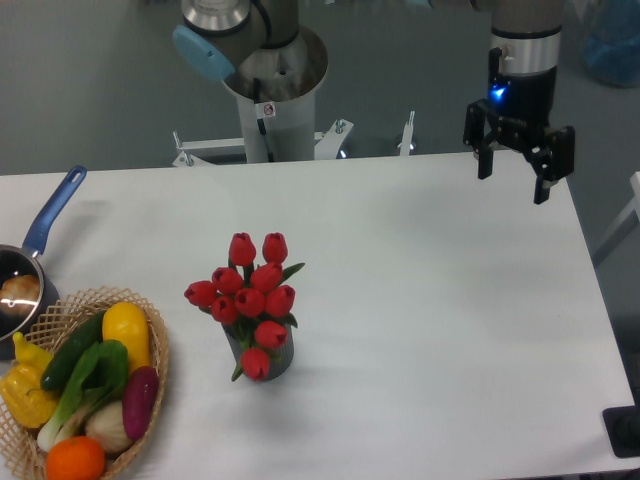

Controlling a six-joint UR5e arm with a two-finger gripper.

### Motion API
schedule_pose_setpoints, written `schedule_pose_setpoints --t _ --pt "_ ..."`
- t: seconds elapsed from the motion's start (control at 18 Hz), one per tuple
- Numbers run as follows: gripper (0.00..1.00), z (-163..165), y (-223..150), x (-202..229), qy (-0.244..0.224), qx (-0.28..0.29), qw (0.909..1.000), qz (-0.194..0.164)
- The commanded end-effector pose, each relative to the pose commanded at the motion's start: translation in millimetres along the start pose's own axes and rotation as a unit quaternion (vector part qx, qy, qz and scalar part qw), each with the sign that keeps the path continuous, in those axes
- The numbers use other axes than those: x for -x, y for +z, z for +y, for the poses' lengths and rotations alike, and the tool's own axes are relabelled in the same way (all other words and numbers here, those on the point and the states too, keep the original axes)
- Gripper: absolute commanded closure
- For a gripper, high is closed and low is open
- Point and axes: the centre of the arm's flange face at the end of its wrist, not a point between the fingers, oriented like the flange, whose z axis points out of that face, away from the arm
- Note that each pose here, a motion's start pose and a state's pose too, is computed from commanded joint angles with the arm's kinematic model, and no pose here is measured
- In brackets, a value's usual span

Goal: Pick up the flowers from the vase
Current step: 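Move the open gripper toward the red tulip bunch in the grey vase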

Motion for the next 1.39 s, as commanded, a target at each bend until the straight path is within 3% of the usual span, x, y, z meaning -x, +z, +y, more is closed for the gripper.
schedule_pose_setpoints --t 0.39,1.39 --pt "0.0 -7.2 6.1 -2.9 0.004 -0.011 0.9999 0.005" --pt "0.0 -5.6 54.1 -49.8 -0.032 -0.05 0.9964 0.06"
